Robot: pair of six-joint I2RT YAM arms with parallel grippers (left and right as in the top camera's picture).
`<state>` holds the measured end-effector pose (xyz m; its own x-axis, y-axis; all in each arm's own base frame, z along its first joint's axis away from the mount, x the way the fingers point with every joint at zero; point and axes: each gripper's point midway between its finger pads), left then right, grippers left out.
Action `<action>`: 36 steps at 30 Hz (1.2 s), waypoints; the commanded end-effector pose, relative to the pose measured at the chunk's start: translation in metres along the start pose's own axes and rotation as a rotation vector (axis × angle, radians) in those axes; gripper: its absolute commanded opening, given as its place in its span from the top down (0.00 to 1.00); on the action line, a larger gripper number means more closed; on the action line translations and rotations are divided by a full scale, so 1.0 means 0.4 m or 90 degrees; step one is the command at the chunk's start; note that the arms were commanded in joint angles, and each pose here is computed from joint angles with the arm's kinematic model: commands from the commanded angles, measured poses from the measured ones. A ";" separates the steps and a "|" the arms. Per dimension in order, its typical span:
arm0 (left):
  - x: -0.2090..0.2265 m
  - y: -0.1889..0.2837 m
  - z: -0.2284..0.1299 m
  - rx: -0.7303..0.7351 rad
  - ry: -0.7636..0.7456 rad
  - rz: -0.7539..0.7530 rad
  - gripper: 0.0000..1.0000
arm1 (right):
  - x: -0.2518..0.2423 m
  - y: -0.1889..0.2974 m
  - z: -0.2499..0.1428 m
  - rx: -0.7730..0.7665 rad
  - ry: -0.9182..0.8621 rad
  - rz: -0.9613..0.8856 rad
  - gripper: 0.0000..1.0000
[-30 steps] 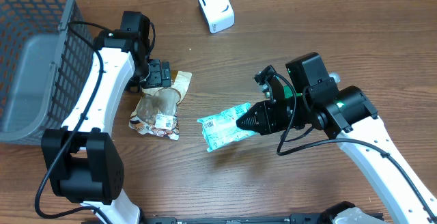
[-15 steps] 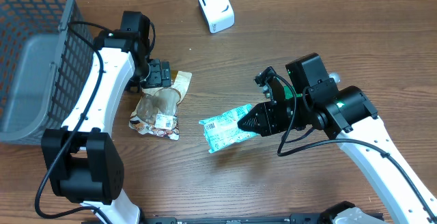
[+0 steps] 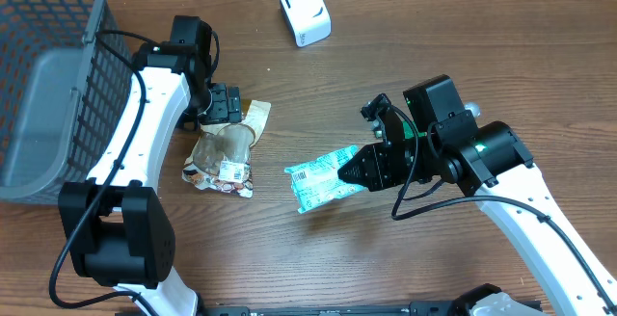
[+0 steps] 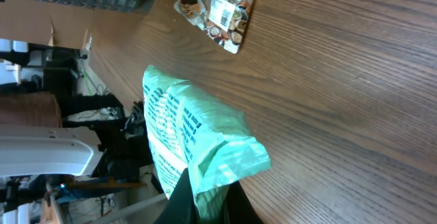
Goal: Scan the item barcode
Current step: 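Carry the flat tissue pack up to the white scanner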
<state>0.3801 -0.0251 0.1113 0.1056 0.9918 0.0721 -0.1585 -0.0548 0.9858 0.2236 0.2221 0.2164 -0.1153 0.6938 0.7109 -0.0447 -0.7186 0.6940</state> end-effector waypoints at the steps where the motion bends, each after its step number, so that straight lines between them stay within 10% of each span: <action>1: -0.004 -0.014 -0.004 0.010 -0.012 -0.007 0.00 | 0.009 0.008 0.003 -0.015 0.033 0.000 0.96; 12: -0.005 -0.014 -0.004 0.010 -0.013 -0.007 0.00 | -0.013 0.038 0.032 -0.042 0.042 -0.076 0.97; 36: -0.005 -0.014 -0.004 0.010 -0.013 -0.007 0.00 | -0.064 0.074 0.581 -0.304 0.231 -0.418 0.96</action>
<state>0.3799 -0.0263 0.1111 0.1067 0.9921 0.0653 -0.1576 -0.0480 0.9863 0.4377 0.2022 0.2495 -0.2285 0.9589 0.1683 -0.5628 -0.2711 0.7809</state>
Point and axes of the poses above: each gripper's point midway between its finger pads, its own y axis back along the fingers, its own x axis along the line the jaws close on, z = x × y, and after that the axes turned 14 degrees about -y, right-handed
